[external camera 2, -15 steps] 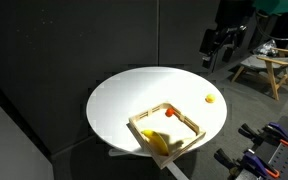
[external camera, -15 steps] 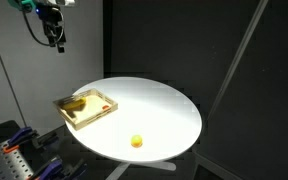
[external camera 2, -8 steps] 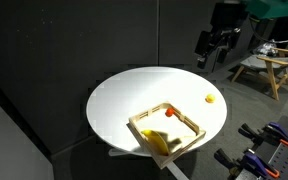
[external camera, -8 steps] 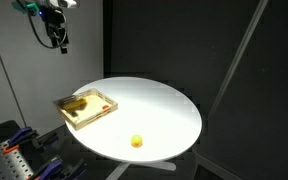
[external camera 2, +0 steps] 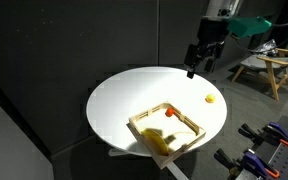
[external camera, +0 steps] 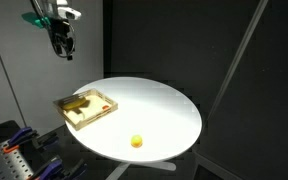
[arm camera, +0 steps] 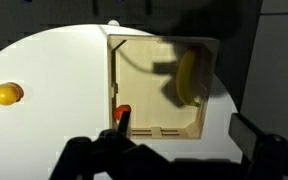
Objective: Remove the banana from the wooden tray and put it on the table
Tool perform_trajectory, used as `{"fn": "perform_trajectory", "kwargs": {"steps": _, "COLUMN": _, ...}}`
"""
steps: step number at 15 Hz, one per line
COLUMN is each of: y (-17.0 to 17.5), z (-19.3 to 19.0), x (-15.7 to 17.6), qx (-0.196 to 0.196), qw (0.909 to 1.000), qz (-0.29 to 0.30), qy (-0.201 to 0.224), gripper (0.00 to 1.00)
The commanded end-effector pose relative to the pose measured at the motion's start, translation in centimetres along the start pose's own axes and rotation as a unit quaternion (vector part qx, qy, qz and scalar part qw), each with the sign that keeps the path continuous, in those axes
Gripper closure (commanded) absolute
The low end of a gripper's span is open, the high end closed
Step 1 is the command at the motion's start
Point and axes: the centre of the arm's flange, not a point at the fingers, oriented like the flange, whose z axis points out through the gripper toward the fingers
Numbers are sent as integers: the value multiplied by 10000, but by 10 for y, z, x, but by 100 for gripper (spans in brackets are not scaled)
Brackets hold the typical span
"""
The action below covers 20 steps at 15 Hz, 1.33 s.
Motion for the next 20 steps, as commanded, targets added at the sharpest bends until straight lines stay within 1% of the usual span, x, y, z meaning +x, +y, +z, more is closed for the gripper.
{"fn": "perform_trajectory", "kwargs": {"steps": 1, "y": -3, "z": 15, "x": 25, "qx": 74, "qw": 9997, "qz": -146, "qy": -164, "gripper": 0}}
{"fn": "perform_trajectory", "kwargs": {"steps": 4, "y": -5, "z": 30, "x": 38, "qx": 80, "qw": 9994, "qz": -168, "qy": -284, "gripper": 0}}
{"fn": "perform_trajectory", "kwargs": {"steps": 10, "y": -14, "z": 57, "x": 59, "qx": 39, "qw": 9990, "qz": -271, "qy": -348, "gripper": 0}}
{"fn": "perform_trajectory", "kwargs": {"steps": 16, "y": -24, "z": 85, "x": 63, "qx": -40, "qw": 9981, "qz": -528, "qy": -309, "gripper": 0}}
{"fn": "perform_trajectory", "kwargs": {"steps": 20, "y": -33, "z": 101, "x": 62, "qx": -203, "qw": 9967, "qz": -767, "qy": -197, "gripper": 0}}
